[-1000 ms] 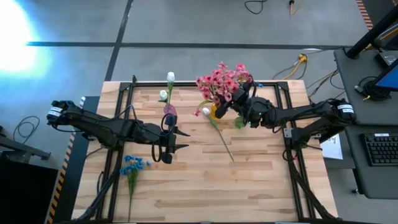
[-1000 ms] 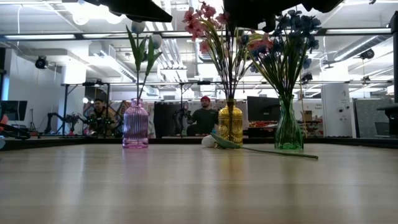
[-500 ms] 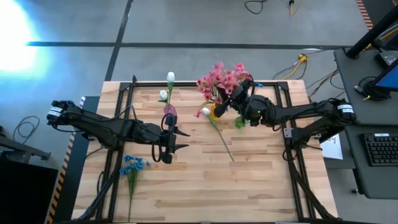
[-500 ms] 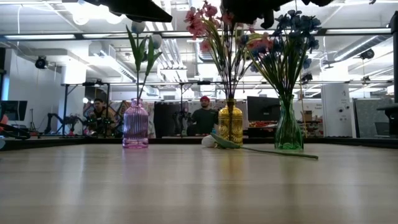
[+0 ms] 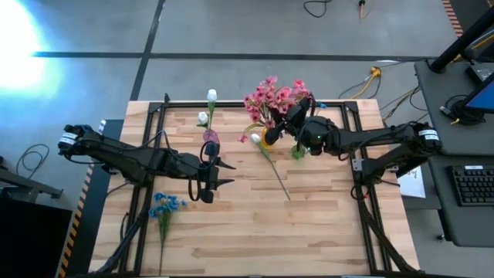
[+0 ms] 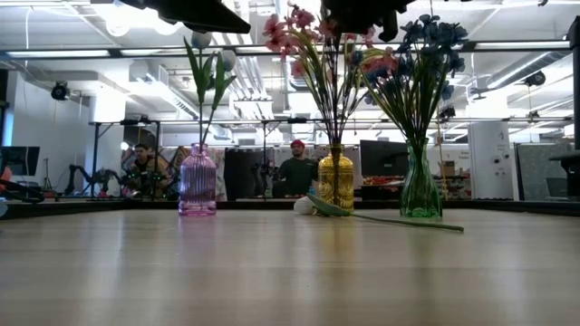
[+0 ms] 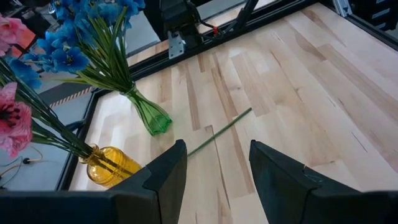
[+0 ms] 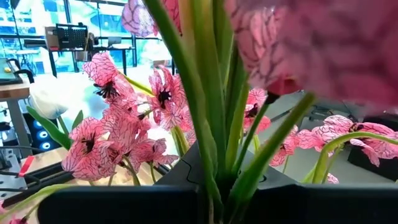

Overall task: Sort flowers into vase by color
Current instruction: Put the pink flowers into the yellow vase

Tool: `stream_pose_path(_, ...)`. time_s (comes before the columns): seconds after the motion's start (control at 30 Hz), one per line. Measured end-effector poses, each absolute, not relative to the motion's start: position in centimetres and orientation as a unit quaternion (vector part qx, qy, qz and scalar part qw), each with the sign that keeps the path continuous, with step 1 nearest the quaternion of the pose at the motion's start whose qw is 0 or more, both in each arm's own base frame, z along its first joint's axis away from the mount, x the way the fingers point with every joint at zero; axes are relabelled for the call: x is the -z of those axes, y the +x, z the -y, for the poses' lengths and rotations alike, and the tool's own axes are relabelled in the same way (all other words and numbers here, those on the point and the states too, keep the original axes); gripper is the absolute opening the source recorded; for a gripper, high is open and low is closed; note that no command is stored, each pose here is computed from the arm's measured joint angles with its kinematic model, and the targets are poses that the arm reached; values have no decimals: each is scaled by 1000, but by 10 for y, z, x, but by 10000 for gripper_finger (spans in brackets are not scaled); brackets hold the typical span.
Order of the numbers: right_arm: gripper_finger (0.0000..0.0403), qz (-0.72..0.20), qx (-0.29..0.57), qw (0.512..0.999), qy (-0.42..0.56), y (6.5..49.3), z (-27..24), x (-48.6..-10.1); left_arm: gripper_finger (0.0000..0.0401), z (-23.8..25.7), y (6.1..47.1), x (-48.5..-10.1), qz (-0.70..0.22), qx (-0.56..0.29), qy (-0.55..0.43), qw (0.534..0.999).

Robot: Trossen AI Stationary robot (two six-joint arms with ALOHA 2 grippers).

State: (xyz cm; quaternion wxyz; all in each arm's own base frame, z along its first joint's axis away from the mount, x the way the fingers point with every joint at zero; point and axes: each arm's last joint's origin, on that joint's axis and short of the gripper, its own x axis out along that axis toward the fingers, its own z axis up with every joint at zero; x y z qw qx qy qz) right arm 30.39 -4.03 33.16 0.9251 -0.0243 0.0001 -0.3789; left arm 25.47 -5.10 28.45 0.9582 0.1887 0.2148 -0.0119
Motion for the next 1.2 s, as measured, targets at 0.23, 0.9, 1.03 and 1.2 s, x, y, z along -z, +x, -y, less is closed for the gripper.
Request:
stream_pose_path(0.23, 18, -14, 380, 924, -32, 310, 41, -323, 160, 51, 254, -283, -218, 12, 188, 958)
stream_pose_path(0.9, 18, -34, 394, 918, -33, 315, 44, -310, 160, 50, 254, -281, -226, 4, 189, 956)
stream_pose_path(1.03, 18, -37, 398, 916, -27, 314, 47, -306, 160, 50, 254, -281, -226, 4, 187, 956)
stream_pose_path(1.2, 18, -43, 402, 914, -23, 313, 49, -299, 160, 50, 254, -281, -226, 3, 183, 957)
